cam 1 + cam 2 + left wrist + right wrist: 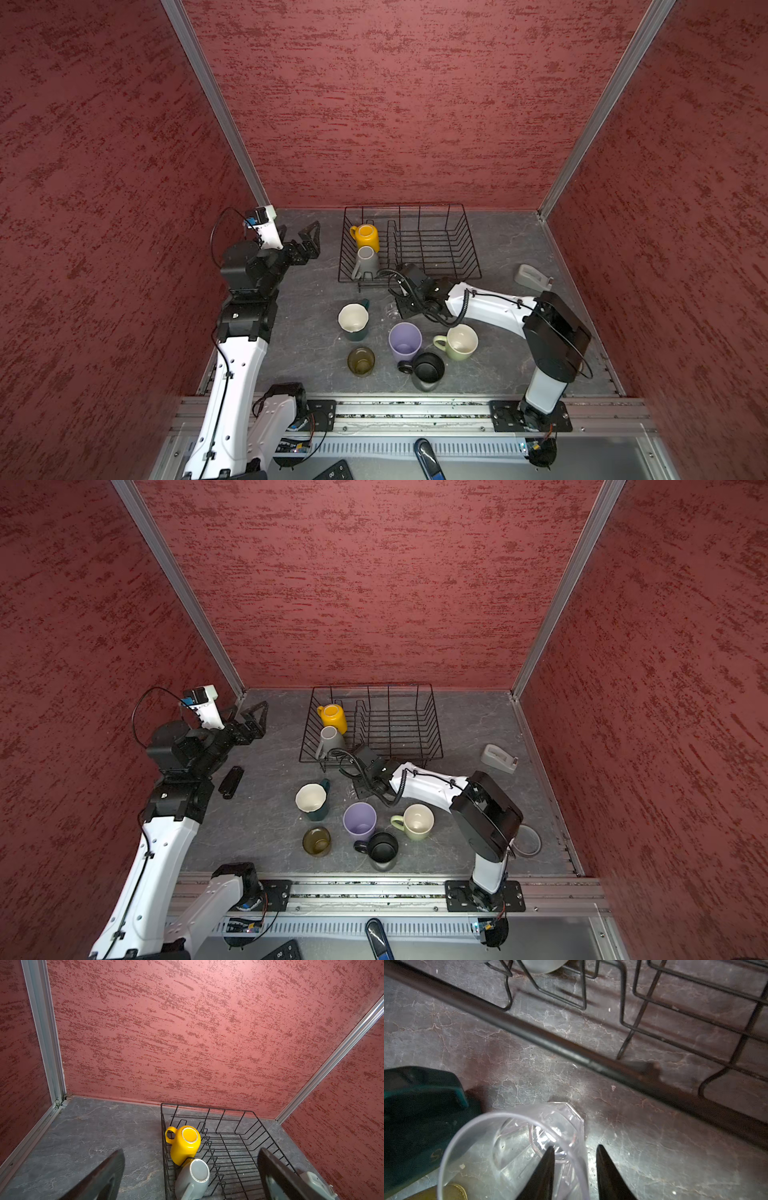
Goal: Load cups into a dish rack
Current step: Pick up the cup from the center of the table.
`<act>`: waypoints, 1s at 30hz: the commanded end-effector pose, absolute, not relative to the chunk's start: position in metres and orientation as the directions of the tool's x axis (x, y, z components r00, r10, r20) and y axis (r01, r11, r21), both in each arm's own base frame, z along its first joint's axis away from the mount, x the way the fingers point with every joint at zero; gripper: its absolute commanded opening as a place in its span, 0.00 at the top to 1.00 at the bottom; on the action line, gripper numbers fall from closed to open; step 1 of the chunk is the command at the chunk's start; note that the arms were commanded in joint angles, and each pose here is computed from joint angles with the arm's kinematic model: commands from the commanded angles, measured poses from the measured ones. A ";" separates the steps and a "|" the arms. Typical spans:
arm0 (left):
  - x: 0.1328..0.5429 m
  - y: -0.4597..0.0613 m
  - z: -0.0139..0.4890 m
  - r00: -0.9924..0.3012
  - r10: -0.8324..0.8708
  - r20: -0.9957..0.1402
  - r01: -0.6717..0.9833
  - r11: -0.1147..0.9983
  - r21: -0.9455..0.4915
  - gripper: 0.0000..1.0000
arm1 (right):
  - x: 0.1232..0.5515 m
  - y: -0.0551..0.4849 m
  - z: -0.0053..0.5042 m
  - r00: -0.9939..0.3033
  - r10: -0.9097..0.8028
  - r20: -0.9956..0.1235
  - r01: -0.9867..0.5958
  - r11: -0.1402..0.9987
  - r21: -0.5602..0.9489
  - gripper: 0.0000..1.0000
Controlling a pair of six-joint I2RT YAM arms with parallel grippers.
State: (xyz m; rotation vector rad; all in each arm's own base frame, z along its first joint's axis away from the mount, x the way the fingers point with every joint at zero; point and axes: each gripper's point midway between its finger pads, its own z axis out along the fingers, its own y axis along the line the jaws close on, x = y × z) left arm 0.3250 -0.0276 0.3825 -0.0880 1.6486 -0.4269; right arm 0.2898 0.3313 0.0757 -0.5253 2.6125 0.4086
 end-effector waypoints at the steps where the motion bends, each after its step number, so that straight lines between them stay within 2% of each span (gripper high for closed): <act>1: 0.323 -0.023 0.384 -0.111 -0.307 -0.945 0.182 0.929 -0.323 0.00 | 0.300 0.340 0.087 -0.806 -0.287 -0.519 -0.428 0.887 0.174 0.70; 15: 0.323 -0.024 0.384 -0.115 -0.312 -0.943 0.189 0.925 -0.329 0.01 | 0.303 0.348 0.122 -0.760 -0.281 -0.586 -0.469 0.862 0.195 1.00; 30: 0.317 -0.026 0.390 -0.077 -0.322 -0.944 0.211 0.920 -0.331 0.00 | 0.292 0.343 0.193 -0.693 -0.246 -0.678 -0.525 0.816 0.241 1.00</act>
